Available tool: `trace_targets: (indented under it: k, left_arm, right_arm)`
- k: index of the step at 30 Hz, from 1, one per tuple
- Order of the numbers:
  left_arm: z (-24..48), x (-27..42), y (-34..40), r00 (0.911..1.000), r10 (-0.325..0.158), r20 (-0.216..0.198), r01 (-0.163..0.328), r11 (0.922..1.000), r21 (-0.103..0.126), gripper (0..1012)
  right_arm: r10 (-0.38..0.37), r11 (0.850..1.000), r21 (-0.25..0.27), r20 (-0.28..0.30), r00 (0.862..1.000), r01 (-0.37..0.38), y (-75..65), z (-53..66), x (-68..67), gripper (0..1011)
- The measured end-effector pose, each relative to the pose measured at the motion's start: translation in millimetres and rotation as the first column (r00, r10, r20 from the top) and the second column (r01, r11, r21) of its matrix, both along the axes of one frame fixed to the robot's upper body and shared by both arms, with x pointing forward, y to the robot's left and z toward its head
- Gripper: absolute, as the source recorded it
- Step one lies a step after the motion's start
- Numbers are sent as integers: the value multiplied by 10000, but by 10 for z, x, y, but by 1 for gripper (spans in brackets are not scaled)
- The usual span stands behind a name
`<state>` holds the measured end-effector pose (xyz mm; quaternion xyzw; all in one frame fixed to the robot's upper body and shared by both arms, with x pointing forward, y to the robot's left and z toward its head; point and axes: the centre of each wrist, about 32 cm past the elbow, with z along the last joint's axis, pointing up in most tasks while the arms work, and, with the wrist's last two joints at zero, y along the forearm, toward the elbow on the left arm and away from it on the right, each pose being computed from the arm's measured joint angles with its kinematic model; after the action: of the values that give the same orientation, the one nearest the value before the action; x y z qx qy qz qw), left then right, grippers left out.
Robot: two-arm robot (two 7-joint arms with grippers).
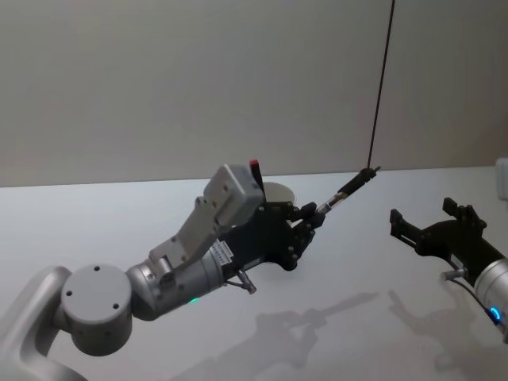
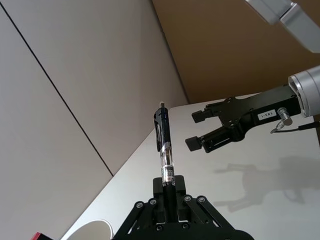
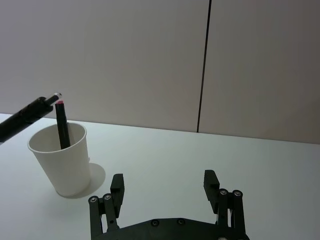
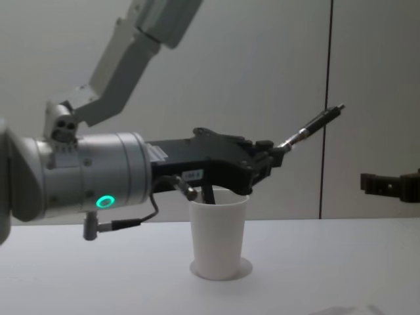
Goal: Place the pen into the pen holder.
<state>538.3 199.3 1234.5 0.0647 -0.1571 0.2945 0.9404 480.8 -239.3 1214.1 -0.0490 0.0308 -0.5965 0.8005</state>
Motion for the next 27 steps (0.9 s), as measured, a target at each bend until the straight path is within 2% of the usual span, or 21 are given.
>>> trace_targets:
  k: [5, 12, 27]
  left_arm:
    - [8, -8, -77, 9998, 186, 85, -187, 9997, 174, 139]
    - [16, -17, -143, 9992, 389, 124, -393, 9988, 283, 139]
    - [22, -30, -209, 9979, 627, 133, -631, 9974, 356, 139]
  right_arm:
    - [0, 10000, 0, -1, 10000, 0, 0, 0, 0, 1002]
    - [0, 10000, 0, -1, 10000, 0, 0, 0, 0, 1002]
    - [3, 10000, 1, 11, 10000, -3, 0, -1, 0, 1002]
